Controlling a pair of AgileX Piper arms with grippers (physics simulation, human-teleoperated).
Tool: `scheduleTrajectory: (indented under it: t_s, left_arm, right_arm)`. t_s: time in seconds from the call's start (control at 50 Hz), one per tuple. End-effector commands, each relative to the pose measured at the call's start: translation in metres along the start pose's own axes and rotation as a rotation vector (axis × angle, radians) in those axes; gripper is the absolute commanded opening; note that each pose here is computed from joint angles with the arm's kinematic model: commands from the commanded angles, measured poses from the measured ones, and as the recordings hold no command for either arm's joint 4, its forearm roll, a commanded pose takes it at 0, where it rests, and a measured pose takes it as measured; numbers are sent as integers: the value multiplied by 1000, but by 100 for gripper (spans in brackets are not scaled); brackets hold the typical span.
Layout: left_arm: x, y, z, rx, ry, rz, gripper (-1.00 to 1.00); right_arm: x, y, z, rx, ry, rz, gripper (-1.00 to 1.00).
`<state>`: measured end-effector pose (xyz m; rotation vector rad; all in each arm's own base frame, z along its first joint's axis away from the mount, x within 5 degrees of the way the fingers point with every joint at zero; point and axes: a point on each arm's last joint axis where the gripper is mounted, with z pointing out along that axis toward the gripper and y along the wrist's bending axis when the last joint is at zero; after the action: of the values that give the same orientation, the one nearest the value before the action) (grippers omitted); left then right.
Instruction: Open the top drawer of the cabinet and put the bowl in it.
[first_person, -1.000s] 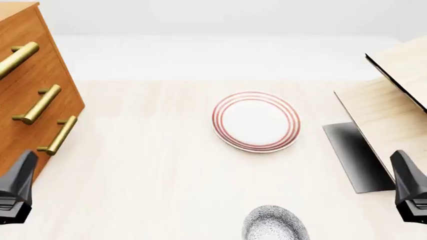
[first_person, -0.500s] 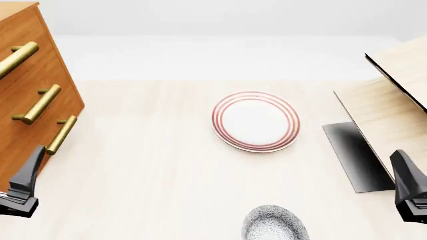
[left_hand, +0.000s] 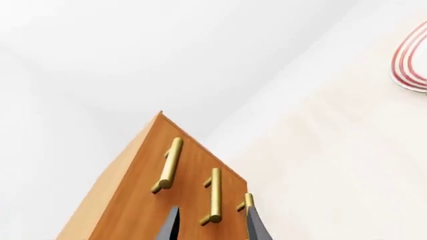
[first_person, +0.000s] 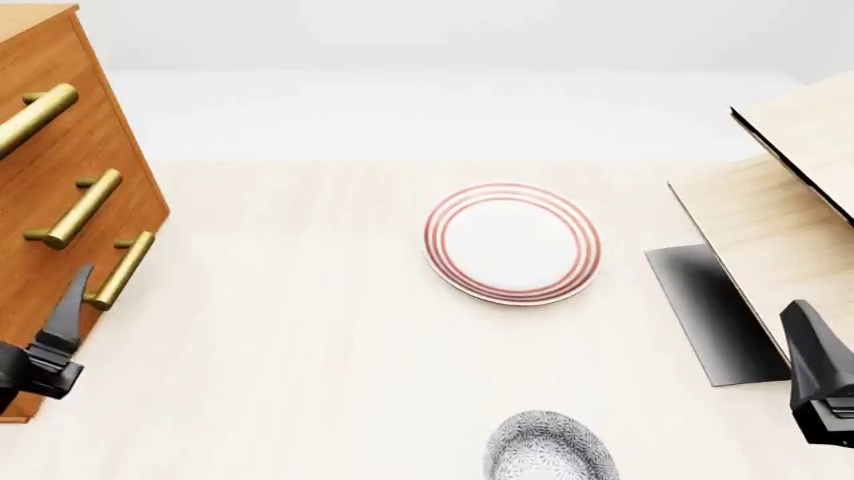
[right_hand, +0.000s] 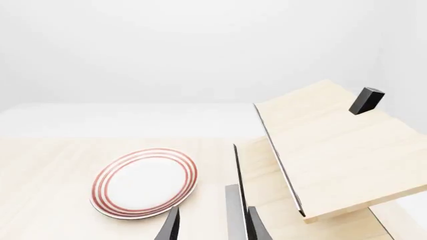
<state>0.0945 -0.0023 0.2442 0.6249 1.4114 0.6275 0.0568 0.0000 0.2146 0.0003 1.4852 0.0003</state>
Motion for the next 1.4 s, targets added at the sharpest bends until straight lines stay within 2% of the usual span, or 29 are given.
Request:
scheduleTrajectory:
  t_s: [0.02, 0.12, 0.2, 0.28, 0.36, 0.42, 0.46, 0.52, 0.56, 0.62, 1.1, 1.2, 1.4]
  left_arm:
    - [3, 0, 17, -22, 10, 148, 100]
    - [4, 1, 26, -41, 11, 210, 100]
    - [-1, 6, 33, -49, 0, 229, 100]
    - [4, 1, 43, -50, -6, 307, 100]
    - [2, 1, 50, -49, -15, 331, 100]
    - [6, -1, 58, -58, -8, 376, 100]
    - [3, 2, 61, -56, -10, 373, 100]
    - [9, -4, 67, -59, -6, 433, 100]
    - [7, -3, 70, -58, -9, 433, 100]
    - [10, -4, 73, -63, -5, 471, 100]
    - [18, 0, 95, -63, 45, 563, 100]
    - [15, 4, 96, -65, 48, 551, 100]
    - [18, 9, 98, -76, 71, 576, 100]
  right_arm:
    - [0, 0, 0, 0, 0, 0, 100]
    - [0, 0, 0, 0, 0, 0, 100]
    - [0, 0, 0, 0, 0, 1, 100]
    - [0, 0, 0, 0, 0, 0, 100]
    - [0, 0, 0, 0, 0, 0, 100]
    - [0, 0, 0, 0, 0, 0, 100]
    - [0, 0, 0, 0, 0, 0, 100]
    - [0, 0, 0, 0, 0, 0, 100]
    - [0, 0, 0, 0, 0, 0, 100]
    - [0, 0, 0, 0, 0, 0, 100]
    - [0, 0, 0, 0, 0, 0, 100]
    - [0, 0, 0, 0, -1, 0, 100]
    - [0, 0, 0, 0, 0, 0, 100]
